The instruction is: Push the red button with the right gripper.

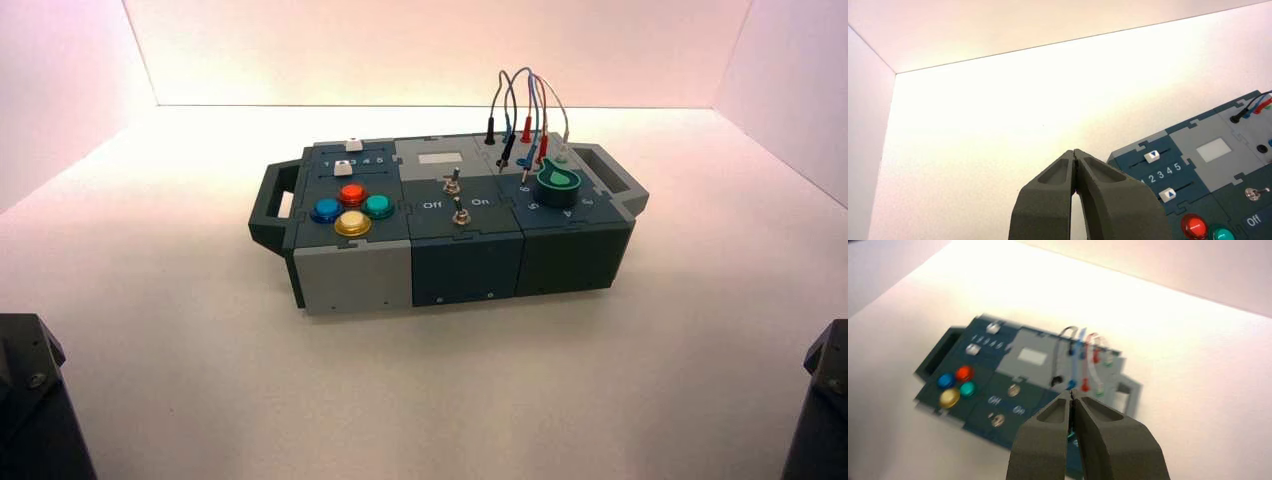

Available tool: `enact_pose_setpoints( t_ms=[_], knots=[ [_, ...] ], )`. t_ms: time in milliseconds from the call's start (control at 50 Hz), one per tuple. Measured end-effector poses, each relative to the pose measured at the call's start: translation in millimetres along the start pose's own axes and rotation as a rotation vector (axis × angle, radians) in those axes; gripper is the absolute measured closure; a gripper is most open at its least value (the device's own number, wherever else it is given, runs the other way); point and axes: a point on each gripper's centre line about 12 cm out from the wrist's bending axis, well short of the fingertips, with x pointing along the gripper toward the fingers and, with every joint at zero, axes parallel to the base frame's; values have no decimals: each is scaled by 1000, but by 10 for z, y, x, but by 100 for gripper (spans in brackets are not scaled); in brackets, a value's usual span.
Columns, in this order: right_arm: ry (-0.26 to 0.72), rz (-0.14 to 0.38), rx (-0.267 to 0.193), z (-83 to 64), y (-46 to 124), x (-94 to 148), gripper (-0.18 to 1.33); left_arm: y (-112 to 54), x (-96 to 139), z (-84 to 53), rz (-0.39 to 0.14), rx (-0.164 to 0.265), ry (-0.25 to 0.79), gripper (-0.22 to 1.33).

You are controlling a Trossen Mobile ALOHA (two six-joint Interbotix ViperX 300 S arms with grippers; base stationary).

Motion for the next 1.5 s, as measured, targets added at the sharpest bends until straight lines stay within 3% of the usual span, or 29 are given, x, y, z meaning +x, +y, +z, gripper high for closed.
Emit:
enact_pose_setpoints(
  t_ms=[160,280,420,640,800,1120,1500],
  knots=[
    [96,127,-32,46,358,242,129,29,34,49,7,-7,2,127],
    [177,177,-52,120,594,503,129,33,60,52,7,-8,14,128],
    [289,185,-71,227,793,938,129,71,54,66,15,-17,26,128],
    [475,176,-104,126,997,1537,129,178,1,87,49,-43,9,128],
    [550,174,-126,107,1114,1888,129,259,-28,91,75,-66,1,128],
    [575,181,-136,202,1246,2138,129,274,-37,93,81,-68,-2,128],
    [614,181,-149,92,1293,2232,129,274,-37,93,81,-70,-2,128]
  ],
)
